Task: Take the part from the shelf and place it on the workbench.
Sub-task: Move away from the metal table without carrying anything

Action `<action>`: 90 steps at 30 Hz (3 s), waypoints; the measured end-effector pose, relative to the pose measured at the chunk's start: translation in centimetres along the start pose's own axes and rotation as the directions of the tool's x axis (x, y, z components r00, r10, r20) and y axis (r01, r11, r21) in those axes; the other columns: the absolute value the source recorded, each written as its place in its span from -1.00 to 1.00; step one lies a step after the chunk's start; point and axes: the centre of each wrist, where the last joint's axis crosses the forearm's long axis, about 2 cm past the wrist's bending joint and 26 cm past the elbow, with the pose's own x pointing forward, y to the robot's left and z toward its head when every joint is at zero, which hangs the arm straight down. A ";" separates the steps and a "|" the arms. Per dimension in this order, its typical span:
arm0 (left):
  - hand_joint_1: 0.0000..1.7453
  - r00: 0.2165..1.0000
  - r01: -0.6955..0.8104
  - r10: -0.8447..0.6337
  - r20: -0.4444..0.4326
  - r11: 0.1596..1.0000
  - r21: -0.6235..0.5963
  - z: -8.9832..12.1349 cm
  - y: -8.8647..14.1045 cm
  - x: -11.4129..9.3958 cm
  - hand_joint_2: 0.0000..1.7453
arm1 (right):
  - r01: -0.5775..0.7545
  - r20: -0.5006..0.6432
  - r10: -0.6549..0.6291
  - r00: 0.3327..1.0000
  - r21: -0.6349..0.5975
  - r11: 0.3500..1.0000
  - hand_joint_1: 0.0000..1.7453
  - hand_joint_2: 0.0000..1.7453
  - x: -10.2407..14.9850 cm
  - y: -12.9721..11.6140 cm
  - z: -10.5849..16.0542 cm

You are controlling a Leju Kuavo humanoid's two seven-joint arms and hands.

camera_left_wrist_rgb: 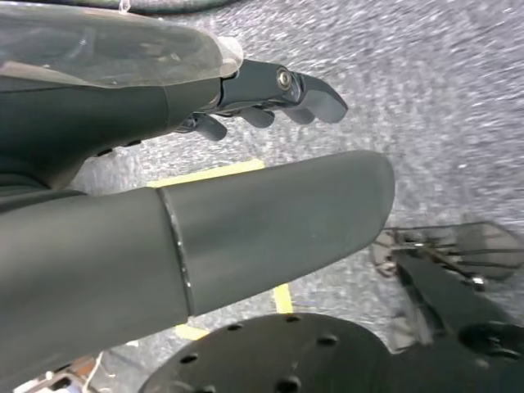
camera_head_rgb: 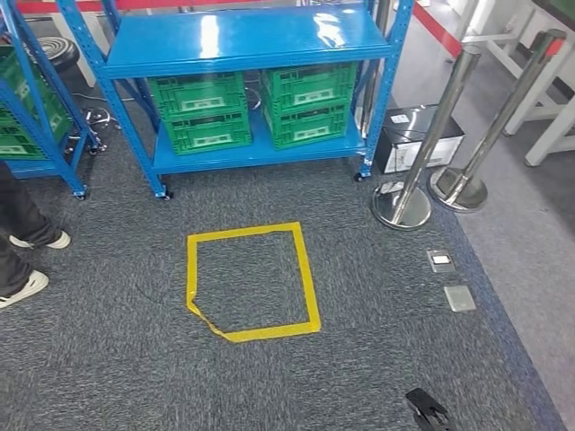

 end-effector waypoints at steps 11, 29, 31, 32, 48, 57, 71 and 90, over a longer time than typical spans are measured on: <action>-1.00 1.000 0.000 0.000 0.006 1.000 0.003 0.0 0.1 0.4 -1.00 | 0.000 0.005 0.000 1.000 0.001 1.000 -1.00 -1.00 0.3 0.0 0.0; -1.00 1.000 0.001 -0.001 0.003 1.000 0.017 0.0 0.2 0.4 1.00 | 0.001 0.008 -0.001 1.000 0.002 1.000 -1.00 0.00 0.4 0.0 0.0; -1.00 1.000 0.004 -0.004 0.000 1.000 0.017 0.0 0.1 0.4 1.00 | 0.001 0.001 -0.001 1.000 -0.002 1.000 -1.00 1.00 0.4 0.0 0.0; -1.00 1.000 0.006 -0.006 -0.001 1.000 0.017 0.0 0.1 0.4 1.00 | 0.001 -0.002 -0.001 1.000 -0.003 1.000 -1.00 1.00 0.4 0.0 0.0; -1.00 1.000 0.008 -0.008 -0.022 1.000 0.027 0.0 0.3 0.3 1.00 | -0.005 -0.007 0.005 1.000 -0.002 1.000 -1.00 -1.00 0.4 0.0 0.0; -1.00 0.999 0.017 -0.016 -0.029 0.999 0.029 0.0 0.3 0.3 -0.50 | -0.005 -0.007 0.005 1.000 -0.001 1.000 -1.00 0.50 0.4 0.1 0.0; -1.00 0.990 0.133 -0.134 -0.033 0.991 -0.030 0.2 -1.1 -2.3 -1.00 | -0.007 -0.004 0.007 1.000 0.052 0.999 -1.00 -1.00 -1.7 1.9 0.2; -1.00 0.990 0.139 -0.139 0.007 0.987 -0.079 0.7 -1.8 -4.9 -1.00 | 0.039 0.024 -0.042 0.999 0.121 0.992 -1.00 -1.00 -4.4 4.2 0.8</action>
